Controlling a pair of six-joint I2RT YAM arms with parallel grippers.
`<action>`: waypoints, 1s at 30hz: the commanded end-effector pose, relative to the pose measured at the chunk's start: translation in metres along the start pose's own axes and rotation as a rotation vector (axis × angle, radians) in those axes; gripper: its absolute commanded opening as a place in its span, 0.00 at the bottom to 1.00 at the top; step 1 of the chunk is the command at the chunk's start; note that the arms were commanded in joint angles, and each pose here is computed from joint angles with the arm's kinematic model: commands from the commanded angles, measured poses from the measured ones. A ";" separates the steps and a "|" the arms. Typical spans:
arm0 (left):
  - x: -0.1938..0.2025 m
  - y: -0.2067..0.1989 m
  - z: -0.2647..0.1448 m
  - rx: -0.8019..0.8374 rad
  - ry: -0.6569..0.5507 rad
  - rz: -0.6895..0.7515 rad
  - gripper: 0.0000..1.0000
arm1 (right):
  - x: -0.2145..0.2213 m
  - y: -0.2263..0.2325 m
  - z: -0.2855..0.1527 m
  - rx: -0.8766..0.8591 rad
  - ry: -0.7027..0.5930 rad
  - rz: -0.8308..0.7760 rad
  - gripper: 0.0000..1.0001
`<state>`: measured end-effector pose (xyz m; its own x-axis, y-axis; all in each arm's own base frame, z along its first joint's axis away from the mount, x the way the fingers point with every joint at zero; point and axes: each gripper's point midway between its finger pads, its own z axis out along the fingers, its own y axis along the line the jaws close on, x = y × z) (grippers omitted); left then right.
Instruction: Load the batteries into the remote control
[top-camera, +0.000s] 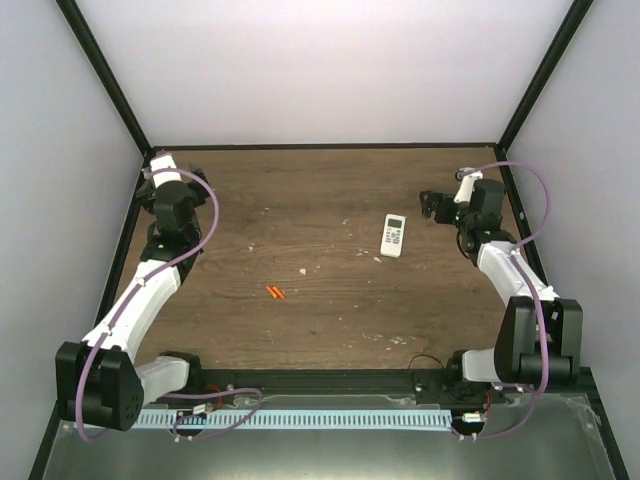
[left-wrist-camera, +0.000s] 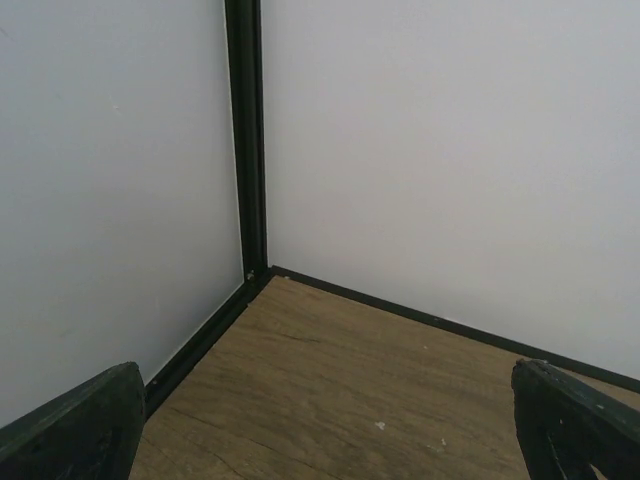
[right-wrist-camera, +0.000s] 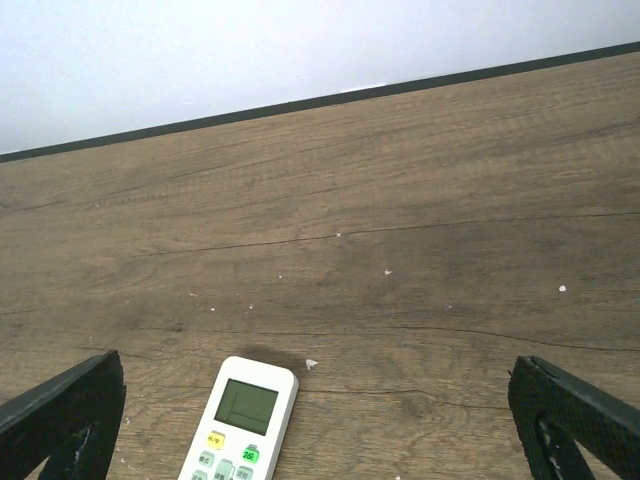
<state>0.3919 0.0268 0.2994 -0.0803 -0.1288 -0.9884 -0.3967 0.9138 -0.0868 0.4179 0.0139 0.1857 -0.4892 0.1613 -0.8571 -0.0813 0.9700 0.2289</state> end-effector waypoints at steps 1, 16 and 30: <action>-0.009 0.001 -0.004 0.000 -0.037 0.015 1.00 | -0.017 -0.005 -0.008 0.029 -0.049 0.002 1.00; -0.042 -0.007 -0.001 0.008 -0.154 0.126 1.00 | -0.017 -0.007 -0.005 0.050 -0.003 0.041 1.00; 0.010 -0.075 -0.003 0.252 0.094 0.166 1.00 | 0.050 0.045 0.072 0.120 0.387 0.027 1.00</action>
<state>0.4174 -0.0266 0.2928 -0.1934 0.0128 -0.9810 -0.1839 0.9817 0.0491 0.4574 0.0565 0.1425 -0.6973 0.1445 -0.7021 -0.0144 0.9765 0.2152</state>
